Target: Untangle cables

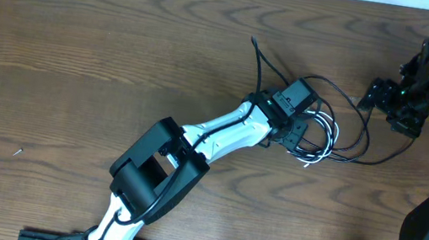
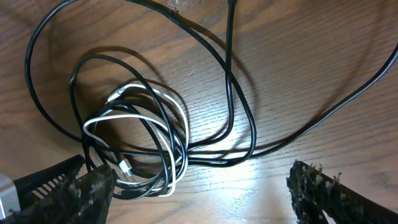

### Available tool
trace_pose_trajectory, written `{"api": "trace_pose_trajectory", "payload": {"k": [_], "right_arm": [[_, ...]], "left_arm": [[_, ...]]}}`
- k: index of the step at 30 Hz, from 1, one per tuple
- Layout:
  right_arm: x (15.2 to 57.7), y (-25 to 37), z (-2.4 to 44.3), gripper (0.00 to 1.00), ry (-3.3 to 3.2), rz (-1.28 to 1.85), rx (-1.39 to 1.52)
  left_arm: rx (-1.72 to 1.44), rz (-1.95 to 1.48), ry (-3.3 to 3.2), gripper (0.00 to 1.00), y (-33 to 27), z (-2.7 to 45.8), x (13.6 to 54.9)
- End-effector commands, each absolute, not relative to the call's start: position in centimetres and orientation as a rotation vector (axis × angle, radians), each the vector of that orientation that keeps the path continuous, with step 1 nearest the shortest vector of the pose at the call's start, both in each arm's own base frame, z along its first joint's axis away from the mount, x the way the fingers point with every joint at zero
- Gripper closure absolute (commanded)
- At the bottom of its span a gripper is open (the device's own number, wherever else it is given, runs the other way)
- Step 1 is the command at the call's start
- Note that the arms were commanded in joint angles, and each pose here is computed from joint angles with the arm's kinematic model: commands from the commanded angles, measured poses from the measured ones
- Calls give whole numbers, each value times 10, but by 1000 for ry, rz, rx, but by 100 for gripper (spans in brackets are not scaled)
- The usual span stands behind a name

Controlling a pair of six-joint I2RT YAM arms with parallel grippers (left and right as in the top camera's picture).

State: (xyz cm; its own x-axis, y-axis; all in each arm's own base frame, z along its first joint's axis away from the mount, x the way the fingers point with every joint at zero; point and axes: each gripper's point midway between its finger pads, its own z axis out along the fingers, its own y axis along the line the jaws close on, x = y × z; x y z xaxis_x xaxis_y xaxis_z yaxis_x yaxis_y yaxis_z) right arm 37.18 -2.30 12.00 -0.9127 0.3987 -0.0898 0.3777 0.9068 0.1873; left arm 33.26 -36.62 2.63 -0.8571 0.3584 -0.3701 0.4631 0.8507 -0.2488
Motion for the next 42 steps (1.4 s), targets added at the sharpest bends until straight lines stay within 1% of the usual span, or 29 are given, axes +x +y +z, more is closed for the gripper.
{"api": "trace_pose_trajectory", "payload": {"k": [1, 4, 5, 13, 15, 16, 18, 19, 22, 25, 27, 29, 31, 35, 37, 42], "right_arm": [[378, -21, 126, 14, 2926, 256, 575], [378, -21, 126, 14, 2926, 256, 575], [378, -21, 126, 14, 2926, 256, 575], [378, -21, 126, 13, 2926, 256, 575], [378, -21, 126, 13, 2926, 256, 575], [378, -21, 126, 13, 2926, 256, 575], [378, -21, 126, 13, 2926, 256, 575], [378, -21, 126, 12, 2926, 256, 574], [378, -19, 126, 12, 2926, 257, 566], [381, -12, 127, 11, 2922, 271, 538], [386, -1, 128, 12, 2915, 317, 459], [392, 19, 133, 14, 2896, 422, 319], [398, 49, 141, 17, 2845, 585, 119], [405, 107, 167, 18, 2664, 882, -240], [409, 128, 183, 18, 2568, 961, -353], [422, 149, 210, 18, 2454, 964, -456]], "left_arm": [[626, -396, 2708, 47, -356, 20, 339], [628, -384, 2724, 48, -354, 15, 337], [630, -378, 2732, 52, -354, 11, 337], [607, -351, 2784, 53, -350, -12, 333], [605, -350, 2784, 60, -350, -12, 333], [604, -352, 2782, 68, -350, -11, 334], [596, -352, 2781, 80, -348, -11, 336], [591, -352, 2782, 92, -347, -11, 338], [555, -357, 2774, 92, -340, -2, 347], [498, -378, 2738, 93, -330, 29, 362], [444, -409, 2681, 92, -320, 67, 377], [393, -460, 2603, 93, -311, 110, 389], [348, -525, 2502, 93, -300, 160, 398], [274, -579, 2342, 93, -272, 235, 403], [248, -591, 2285, 93, -259, 264, 399], [223, -605, 2220, 93, -244, 296, 392]]}}
